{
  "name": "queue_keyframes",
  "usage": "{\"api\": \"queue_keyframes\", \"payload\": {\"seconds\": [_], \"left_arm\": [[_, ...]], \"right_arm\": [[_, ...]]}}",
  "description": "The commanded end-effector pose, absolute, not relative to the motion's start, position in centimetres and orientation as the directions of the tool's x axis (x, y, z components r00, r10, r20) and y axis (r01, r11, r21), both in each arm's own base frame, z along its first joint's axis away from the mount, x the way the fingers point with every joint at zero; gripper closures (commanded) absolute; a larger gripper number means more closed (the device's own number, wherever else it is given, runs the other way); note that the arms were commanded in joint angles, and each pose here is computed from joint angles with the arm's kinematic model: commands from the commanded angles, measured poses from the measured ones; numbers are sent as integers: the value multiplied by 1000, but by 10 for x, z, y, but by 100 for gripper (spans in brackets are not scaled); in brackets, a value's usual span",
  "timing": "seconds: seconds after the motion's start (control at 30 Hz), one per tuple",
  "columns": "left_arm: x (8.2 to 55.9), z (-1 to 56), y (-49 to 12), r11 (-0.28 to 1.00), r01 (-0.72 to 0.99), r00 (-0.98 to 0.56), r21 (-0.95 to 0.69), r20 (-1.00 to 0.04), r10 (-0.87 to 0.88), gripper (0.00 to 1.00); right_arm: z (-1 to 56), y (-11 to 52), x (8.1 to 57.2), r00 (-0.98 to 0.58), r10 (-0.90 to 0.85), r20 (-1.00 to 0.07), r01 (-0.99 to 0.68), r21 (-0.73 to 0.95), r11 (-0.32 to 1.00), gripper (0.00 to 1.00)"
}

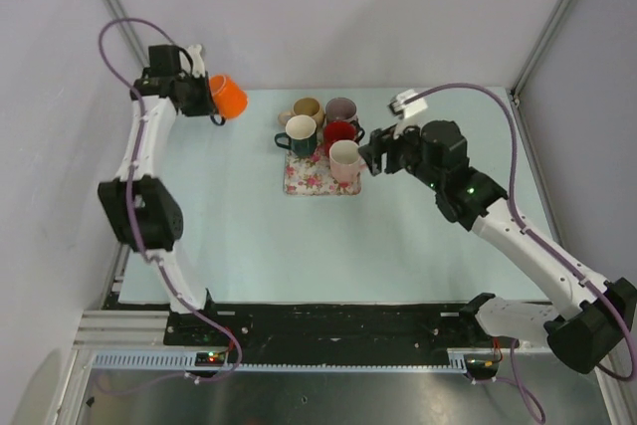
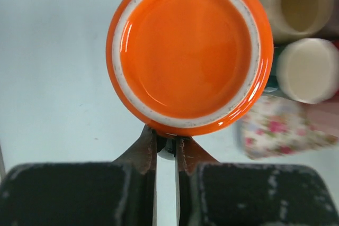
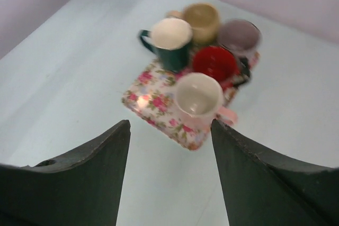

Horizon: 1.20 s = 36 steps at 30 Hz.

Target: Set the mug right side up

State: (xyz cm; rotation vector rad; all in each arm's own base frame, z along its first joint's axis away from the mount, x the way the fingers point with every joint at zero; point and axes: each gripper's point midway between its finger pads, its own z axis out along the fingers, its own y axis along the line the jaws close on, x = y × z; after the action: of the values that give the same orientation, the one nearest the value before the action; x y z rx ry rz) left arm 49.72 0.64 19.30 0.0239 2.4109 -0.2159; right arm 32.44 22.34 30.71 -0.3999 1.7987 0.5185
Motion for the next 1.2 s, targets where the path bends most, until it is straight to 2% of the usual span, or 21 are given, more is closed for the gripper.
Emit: {"api": "queue_keyframes", "payload": {"seconds": [0.0,0.13,0.23,0.47,0.63,0.97,1.03,1.13,1.17], "left_arm": [[444,339,-64,915,301,-521,-269,-850,-78,100],[381,379,-128,816,503,-475,-285,-880,-15,100],[338,406,-161,703,603,-491,-375,-870,-43,100],[261,442,-211,444,748,-541,-493,-841,-22,100],[246,442,-226,388,771,-551,-505,-835,9,100],[229,431,-244,301,786,-582,-540,-810,67,100],[230,425,-244,304,779,-593,-548,-802,72,100],[234,418,-244,320,774,-596,-546,-799,79,100],[238,414,-242,335,776,-589,-535,-804,81,100]], "right_arm": [[345,275,309,96,-125,-988,-735,-155,660,32],[369,306,304,287,-39,-957,-778,-256,573,31],[389,315,310,391,30,-920,-751,-300,588,31],[422,307,309,473,134,-871,-713,-289,640,30],[448,286,298,517,195,-833,-697,-278,661,30],[468,287,282,566,255,-784,-706,-301,641,30],[471,289,276,562,274,-780,-723,-303,621,44],[471,294,270,543,293,-787,-744,-289,603,87],[469,294,272,518,296,-803,-751,-260,607,93]]}}
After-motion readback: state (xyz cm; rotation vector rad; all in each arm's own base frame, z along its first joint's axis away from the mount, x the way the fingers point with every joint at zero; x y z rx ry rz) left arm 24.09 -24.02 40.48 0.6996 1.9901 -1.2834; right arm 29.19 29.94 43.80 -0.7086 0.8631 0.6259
